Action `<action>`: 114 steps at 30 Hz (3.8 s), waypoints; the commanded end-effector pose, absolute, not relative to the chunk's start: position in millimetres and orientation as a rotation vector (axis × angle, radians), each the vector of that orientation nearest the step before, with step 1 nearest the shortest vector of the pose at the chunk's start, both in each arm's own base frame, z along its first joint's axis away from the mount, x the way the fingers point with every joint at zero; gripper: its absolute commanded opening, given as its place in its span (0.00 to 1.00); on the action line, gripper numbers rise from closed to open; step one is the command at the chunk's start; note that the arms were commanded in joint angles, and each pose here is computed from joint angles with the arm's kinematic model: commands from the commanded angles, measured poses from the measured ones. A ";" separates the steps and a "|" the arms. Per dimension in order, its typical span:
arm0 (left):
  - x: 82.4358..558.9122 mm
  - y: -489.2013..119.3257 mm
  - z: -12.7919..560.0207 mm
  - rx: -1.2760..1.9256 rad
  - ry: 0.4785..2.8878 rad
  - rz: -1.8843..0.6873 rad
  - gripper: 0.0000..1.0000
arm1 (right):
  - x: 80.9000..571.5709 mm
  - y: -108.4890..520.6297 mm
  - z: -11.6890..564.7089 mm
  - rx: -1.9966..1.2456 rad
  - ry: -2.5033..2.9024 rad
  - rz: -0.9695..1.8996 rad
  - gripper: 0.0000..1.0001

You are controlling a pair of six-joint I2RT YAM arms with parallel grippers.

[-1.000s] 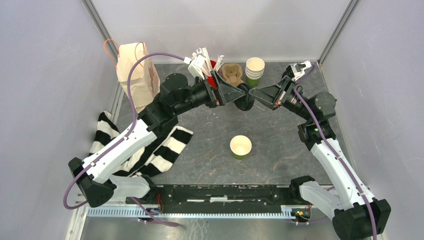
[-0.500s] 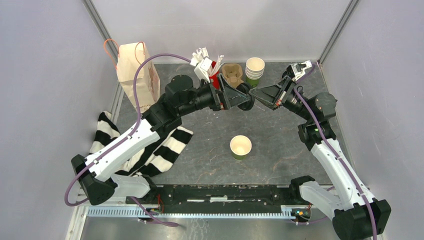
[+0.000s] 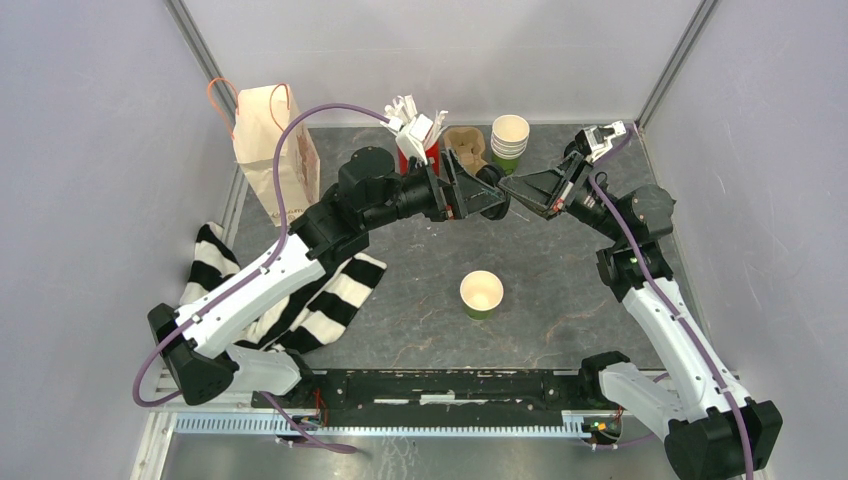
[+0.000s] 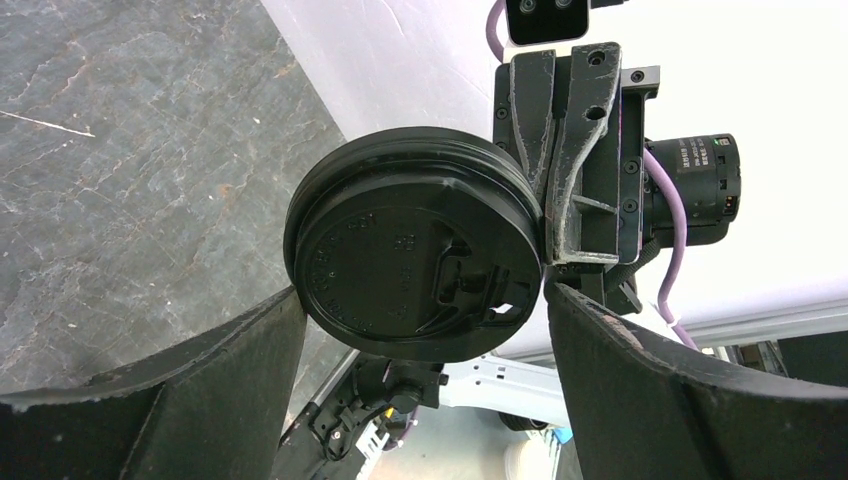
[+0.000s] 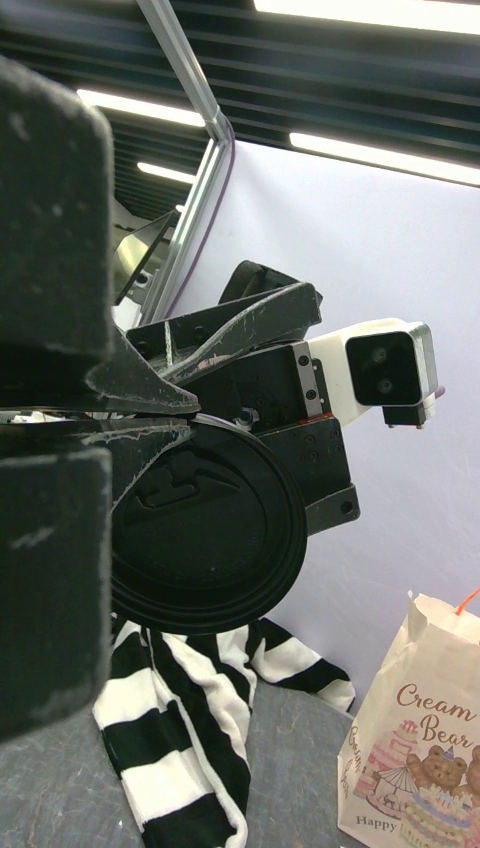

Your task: Pack the takeout coffee

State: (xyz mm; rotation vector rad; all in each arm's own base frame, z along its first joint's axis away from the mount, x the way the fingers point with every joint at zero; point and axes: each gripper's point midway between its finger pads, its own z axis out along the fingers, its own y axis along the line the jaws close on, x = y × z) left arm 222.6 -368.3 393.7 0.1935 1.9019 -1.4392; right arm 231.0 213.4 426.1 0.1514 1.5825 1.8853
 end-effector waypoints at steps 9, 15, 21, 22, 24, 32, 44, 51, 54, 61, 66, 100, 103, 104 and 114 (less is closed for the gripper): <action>228.5 -367.9 415.3 0.218 1.836 -1.388 0.93 | 224.3 212.3 440.4 0.097 1.537 1.859 0.01; 232.9 -365.0 411.7 0.197 1.859 -1.350 0.87 | 224.2 212.2 441.4 0.093 1.535 1.853 0.01; 236.2 -364.7 408.2 0.176 1.872 -1.334 0.81 | 224.0 212.4 437.2 0.088 1.555 1.834 0.09; 236.5 -364.4 407.4 0.175 1.875 -1.331 0.81 | 224.1 212.4 436.1 0.087 1.559 1.830 0.13; 237.0 -363.8 405.0 0.170 1.886 -1.322 0.80 | 223.7 212.7 433.3 0.080 1.572 1.816 0.20; 242.0 -336.6 380.0 0.078 1.989 -1.154 0.80 | 225.6 204.0 400.3 -0.018 1.729 1.630 0.55; 215.1 -267.0 336.8 -0.045 2.114 -0.943 0.80 | 222.2 149.2 202.5 -0.088 2.236 1.046 0.88; 199.1 -264.7 310.9 -0.022 2.216 -0.945 0.80 | 210.5 159.9 132.6 -0.134 2.357 1.097 0.84; 194.9 -268.2 303.2 -0.002 2.252 -0.954 0.80 | 207.4 164.1 115.7 -0.159 2.394 1.102 0.78; 189.6 -273.0 296.2 -0.012 2.291 -0.987 0.80 | 210.6 180.5 102.8 -0.158 2.378 1.166 0.71; 188.6 -274.3 288.4 -0.034 2.313 -0.989 0.79 | 211.3 191.3 98.9 -0.150 2.385 1.203 0.65; 182.7 -327.9 192.4 0.444 2.609 -0.372 0.76 | 244.8 60.4 212.2 -0.045 2.197 0.027 0.98; 185.2 -330.0 180.5 0.496 2.621 -0.322 0.76 | 241.3 61.4 232.1 -0.057 2.117 0.071 0.98; 185.8 -329.1 176.9 0.509 2.627 -0.300 0.76 | 240.1 61.3 236.3 -0.056 2.101 0.080 0.98; 186.7 -340.4 156.6 0.629 2.668 -0.255 0.79 | 236.3 58.2 251.4 -0.071 2.033 0.086 0.98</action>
